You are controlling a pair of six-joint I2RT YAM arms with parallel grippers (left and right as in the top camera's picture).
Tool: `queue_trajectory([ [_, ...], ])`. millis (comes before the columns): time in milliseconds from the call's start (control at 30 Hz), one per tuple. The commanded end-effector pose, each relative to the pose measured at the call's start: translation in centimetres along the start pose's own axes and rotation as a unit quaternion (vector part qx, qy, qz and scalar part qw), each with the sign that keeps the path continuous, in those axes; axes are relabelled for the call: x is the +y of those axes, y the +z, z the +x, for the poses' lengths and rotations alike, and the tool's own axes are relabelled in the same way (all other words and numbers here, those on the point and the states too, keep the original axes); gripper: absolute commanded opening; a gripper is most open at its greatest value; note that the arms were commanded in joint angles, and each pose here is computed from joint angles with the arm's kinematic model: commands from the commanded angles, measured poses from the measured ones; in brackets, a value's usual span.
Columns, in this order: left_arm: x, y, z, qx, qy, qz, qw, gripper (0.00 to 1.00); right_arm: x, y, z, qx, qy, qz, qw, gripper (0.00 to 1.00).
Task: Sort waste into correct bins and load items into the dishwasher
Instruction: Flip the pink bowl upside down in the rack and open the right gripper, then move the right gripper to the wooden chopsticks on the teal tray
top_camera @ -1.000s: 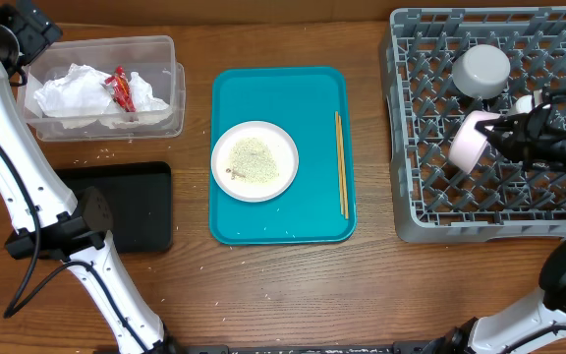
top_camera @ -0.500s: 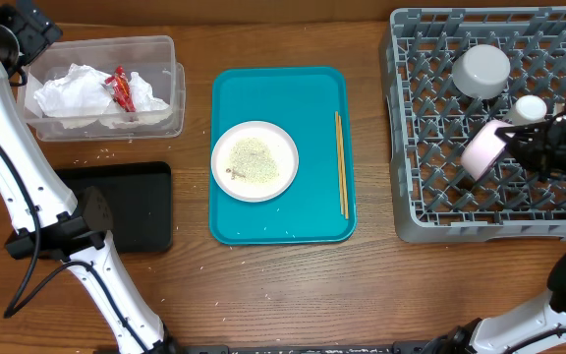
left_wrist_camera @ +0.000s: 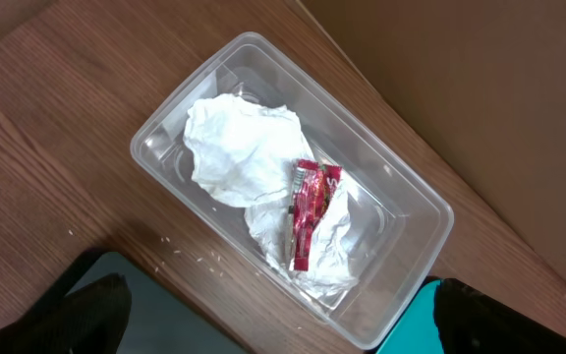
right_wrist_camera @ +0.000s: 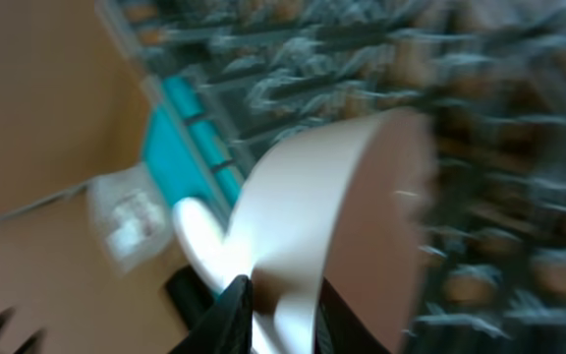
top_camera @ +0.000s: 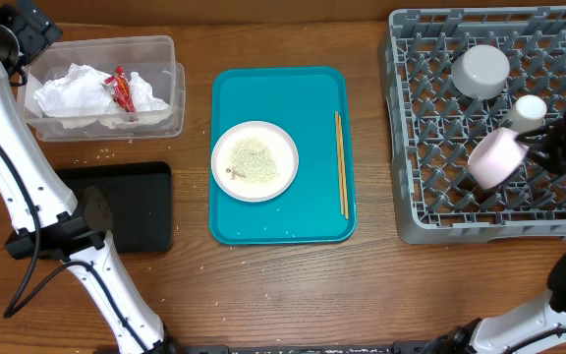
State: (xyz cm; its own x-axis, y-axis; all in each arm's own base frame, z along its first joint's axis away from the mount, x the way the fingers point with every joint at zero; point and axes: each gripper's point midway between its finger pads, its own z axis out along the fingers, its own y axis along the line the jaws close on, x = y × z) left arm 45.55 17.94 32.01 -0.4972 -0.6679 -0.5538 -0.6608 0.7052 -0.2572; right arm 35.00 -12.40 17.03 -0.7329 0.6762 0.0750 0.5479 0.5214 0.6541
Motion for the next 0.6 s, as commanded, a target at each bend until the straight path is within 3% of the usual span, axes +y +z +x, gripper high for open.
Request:
queue_trajectory([
  [0, 0.3, -0.2, -0.2, -0.004, 0.01, -0.003, 1.0, 1.0, -5.0, -2.6, -1.3, -0.054, 0.084, 0.166, 0.981, 0.23],
  [167, 0.3, -0.2, -0.2, -0.004, 0.01, -0.003, 1.0, 1.0, -6.5, -5.0, -1.5, -0.088, 0.128, 0.239, 0.958, 0.27],
  [300, 0.3, -0.2, -0.2, -0.004, 0.01, -0.003, 1.0, 1.0, -5.7, -5.6, -1.1, -0.088, 0.129, 0.242, 0.958, 0.27],
  [567, 0.3, -0.2, -0.2, -0.004, 0.01, -0.003, 1.0, 1.0, -2.4, -2.4, -0.2, -0.061, 0.039, 0.254, 0.964, 0.23],
])
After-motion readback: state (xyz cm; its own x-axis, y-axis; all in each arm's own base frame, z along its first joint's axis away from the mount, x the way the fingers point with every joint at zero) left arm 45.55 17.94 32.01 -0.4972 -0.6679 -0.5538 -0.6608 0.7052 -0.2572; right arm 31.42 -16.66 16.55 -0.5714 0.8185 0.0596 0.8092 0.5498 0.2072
